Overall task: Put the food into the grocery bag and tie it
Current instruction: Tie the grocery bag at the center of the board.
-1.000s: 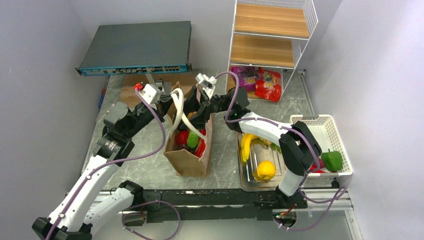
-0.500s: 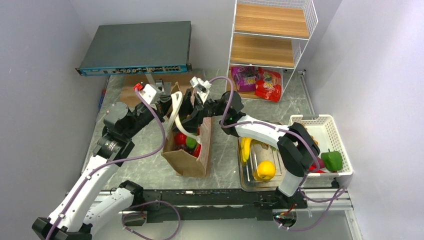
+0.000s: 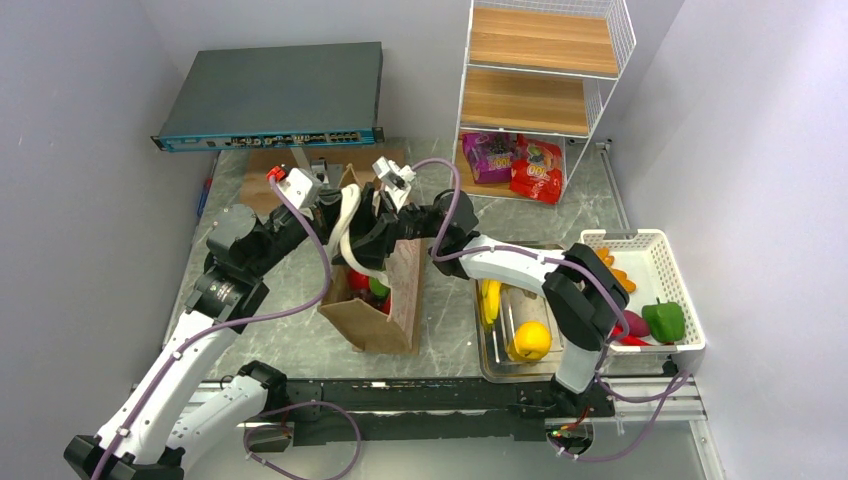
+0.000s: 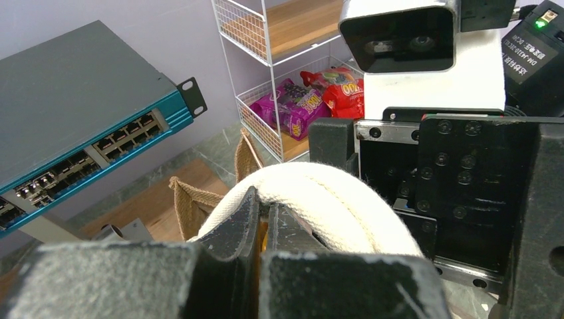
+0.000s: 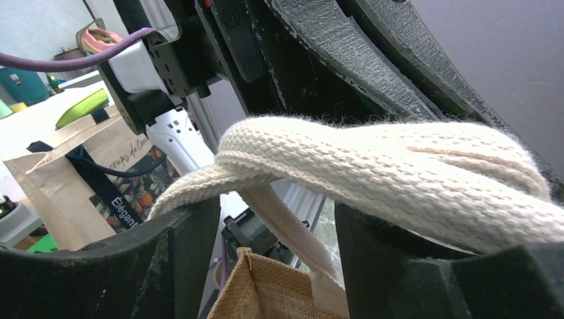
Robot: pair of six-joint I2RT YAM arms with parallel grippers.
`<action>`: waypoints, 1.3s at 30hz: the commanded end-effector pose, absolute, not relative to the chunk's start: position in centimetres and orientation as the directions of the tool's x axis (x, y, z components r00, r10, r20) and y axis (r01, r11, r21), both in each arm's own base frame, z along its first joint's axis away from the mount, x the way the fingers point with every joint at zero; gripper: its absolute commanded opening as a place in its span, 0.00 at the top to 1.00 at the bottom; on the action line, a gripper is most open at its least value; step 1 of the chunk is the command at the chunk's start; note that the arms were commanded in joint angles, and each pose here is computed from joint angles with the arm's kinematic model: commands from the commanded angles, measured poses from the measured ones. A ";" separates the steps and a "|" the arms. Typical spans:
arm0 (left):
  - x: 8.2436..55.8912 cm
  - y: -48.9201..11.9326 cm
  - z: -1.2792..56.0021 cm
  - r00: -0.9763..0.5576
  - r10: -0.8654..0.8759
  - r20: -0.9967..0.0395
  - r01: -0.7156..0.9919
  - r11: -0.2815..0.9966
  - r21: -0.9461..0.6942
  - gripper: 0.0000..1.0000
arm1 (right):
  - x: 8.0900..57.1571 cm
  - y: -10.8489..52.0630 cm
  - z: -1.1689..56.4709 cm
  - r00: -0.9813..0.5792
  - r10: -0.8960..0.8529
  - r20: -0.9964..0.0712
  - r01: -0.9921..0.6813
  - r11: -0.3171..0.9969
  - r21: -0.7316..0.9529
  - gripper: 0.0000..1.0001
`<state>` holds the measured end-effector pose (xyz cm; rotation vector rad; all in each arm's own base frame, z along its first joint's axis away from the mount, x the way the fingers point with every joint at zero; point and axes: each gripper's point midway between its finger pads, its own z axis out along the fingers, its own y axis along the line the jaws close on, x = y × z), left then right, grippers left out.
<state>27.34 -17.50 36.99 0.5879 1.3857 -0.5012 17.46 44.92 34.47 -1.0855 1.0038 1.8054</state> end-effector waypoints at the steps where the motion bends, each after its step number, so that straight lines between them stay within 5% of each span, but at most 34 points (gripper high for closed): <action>1: 28.0 -16.8 38.4 0.153 -0.004 -0.988 0.603 0.793 0.091 1.00 | 13.5 44.6 39.3 -0.250 0.345 -0.905 -0.877 -0.476 0.061 0.37; 11: 28.0 -16.7 38.4 0.151 -0.003 -0.988 0.599 0.796 0.089 1.00 | 13.0 45.3 39.6 -0.272 0.359 -0.893 -0.869 -0.489 0.068 0.51; 24: 28.0 -16.6 38.4 0.153 -0.001 -0.988 0.594 0.800 0.091 1.00 | 14.4 46.0 39.2 -0.319 0.337 -0.886 -0.899 -0.402 0.171 0.99; 29: 28.0 -16.5 38.5 0.154 0.000 -0.988 0.590 0.802 0.092 1.00 | 15.7 46.2 38.6 -0.310 0.311 -0.898 -0.928 -0.306 0.214 1.00; 39: 28.1 -16.2 38.8 0.164 0.005 -0.986 0.574 0.813 0.100 1.00 | 20.4 45.3 34.5 -0.347 0.143 -0.927 -0.927 0.097 0.362 1.00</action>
